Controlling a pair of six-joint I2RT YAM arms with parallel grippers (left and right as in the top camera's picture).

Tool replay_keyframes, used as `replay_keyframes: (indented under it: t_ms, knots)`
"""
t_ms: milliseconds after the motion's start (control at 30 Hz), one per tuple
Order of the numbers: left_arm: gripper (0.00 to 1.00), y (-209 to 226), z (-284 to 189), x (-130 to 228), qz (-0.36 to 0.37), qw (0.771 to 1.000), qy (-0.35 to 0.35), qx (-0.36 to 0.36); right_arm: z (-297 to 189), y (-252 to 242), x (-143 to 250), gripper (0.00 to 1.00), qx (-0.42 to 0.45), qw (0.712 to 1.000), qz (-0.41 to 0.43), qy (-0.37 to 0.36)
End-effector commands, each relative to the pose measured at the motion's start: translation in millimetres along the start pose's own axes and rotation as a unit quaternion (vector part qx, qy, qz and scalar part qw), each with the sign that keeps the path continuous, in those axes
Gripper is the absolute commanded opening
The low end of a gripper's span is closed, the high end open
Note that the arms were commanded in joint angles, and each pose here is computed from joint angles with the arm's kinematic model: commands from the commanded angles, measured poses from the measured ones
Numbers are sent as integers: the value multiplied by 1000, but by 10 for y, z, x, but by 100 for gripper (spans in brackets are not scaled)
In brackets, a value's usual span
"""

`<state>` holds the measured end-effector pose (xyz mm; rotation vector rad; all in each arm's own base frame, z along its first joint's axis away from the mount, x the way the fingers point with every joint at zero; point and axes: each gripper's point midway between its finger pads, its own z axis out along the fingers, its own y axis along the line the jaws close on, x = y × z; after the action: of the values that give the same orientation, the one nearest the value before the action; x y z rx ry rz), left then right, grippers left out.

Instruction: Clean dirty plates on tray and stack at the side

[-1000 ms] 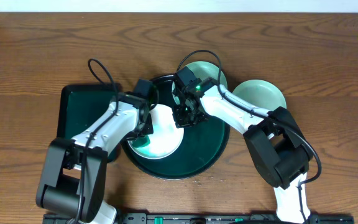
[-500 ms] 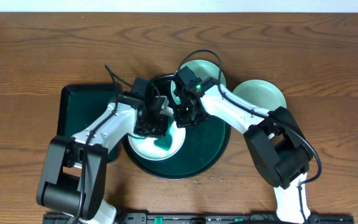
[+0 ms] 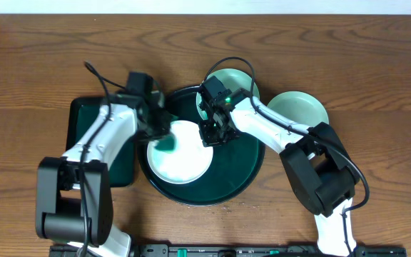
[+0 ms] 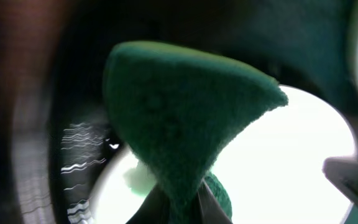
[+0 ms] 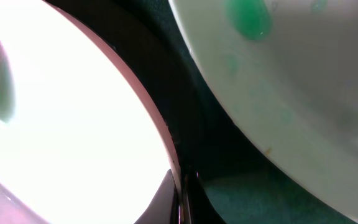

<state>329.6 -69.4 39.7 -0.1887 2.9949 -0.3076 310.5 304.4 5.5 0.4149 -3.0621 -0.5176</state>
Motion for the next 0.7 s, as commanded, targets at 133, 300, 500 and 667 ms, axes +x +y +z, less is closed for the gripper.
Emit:
replay_keyframes:
  t_ms: [133, 300, 500, 667]
  knots:
    - [7, 449, -589, -178, -78, 987, -39, -132, 40, 29, 9, 1, -11, 1000, -20, 8]
    - [7, 497, -827, -211, -90, 986, -64, -127, -93, 142, -32, 1, -30, 997, -68, -8]
    - [7, 581, -958, -236, -106, 983, -83, -124, -418, 160, -174, 1, 26, 988, -136, -72]
    - [7, 581, -954, -237, -105, 983, -83, -125, -658, 123, -265, 1, 108, 972, -170, -124]
